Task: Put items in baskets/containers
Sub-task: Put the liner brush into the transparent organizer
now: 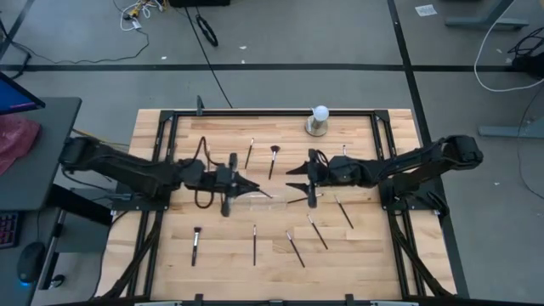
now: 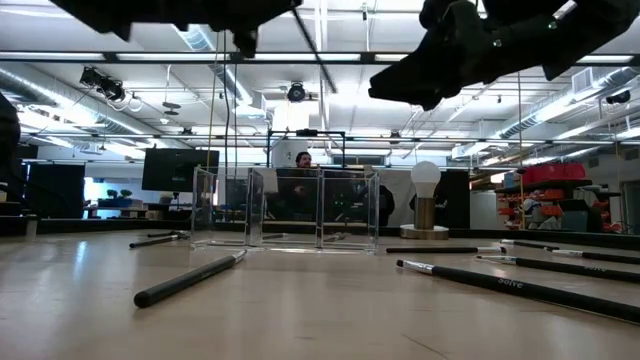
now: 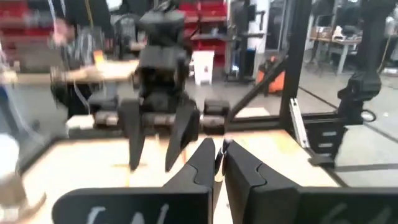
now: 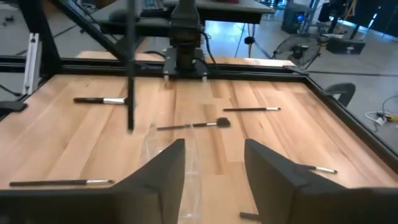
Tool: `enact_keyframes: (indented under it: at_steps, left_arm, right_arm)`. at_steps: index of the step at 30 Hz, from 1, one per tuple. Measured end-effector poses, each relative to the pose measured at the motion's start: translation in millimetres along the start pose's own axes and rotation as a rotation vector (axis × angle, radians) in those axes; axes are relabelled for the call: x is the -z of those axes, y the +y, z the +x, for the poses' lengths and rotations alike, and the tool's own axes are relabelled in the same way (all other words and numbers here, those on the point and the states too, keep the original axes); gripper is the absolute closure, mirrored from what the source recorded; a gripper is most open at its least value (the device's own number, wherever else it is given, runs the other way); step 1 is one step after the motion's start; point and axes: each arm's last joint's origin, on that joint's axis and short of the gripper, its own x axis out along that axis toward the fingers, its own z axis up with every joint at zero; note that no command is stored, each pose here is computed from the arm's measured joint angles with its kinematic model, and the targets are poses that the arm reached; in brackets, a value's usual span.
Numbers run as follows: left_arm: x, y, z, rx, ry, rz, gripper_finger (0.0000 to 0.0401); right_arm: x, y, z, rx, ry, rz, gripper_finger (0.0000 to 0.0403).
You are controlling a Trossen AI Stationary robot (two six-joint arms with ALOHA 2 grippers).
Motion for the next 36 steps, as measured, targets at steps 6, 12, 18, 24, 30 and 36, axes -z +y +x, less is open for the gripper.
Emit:
enact_keyframes:
  at_steps: [6,12,18,24,30,36]
  left_arm:
    - [-14.5,-11.0,-26.4,-0.056,0.25,-0.141,0.0387]
    - [3.5,-11.9,-31.2,-0.152,0.352,-0.203,0.0386]
    - [14.5,-4.3,-32.4,-0.302,0.351,-0.21,0.0386]
    - [21.0,3.1,-29.4,-0.27,0.405,-0.263,0.0386]
    - [43.3,9.1,-15.1,-0.269,0.52,-0.293,0.0386]
    - [60.8,16.1,-4.9,-0.319,0.583,-0.315,0.0385]
  right_arm:
    - [3.9,0.7,4.0,-0.001,0.005,-0.018,0.0229]
    - [7.2,1.4,8.4,-0.005,0.002,-0.018,0.024]
    - [8.9,2.1,13.4,-0.005,-0.021,-0.016,0.0247]
    - [11.8,2.5,15.4,-0.006,-0.01,-0.017,0.0248]
    - [11.1,2.5,15.4,-0.007,-0.017,-0.016,0.0248]
    - [10.1,2.5,15.3,-0.006,-0.027,-0.015,0.0248]
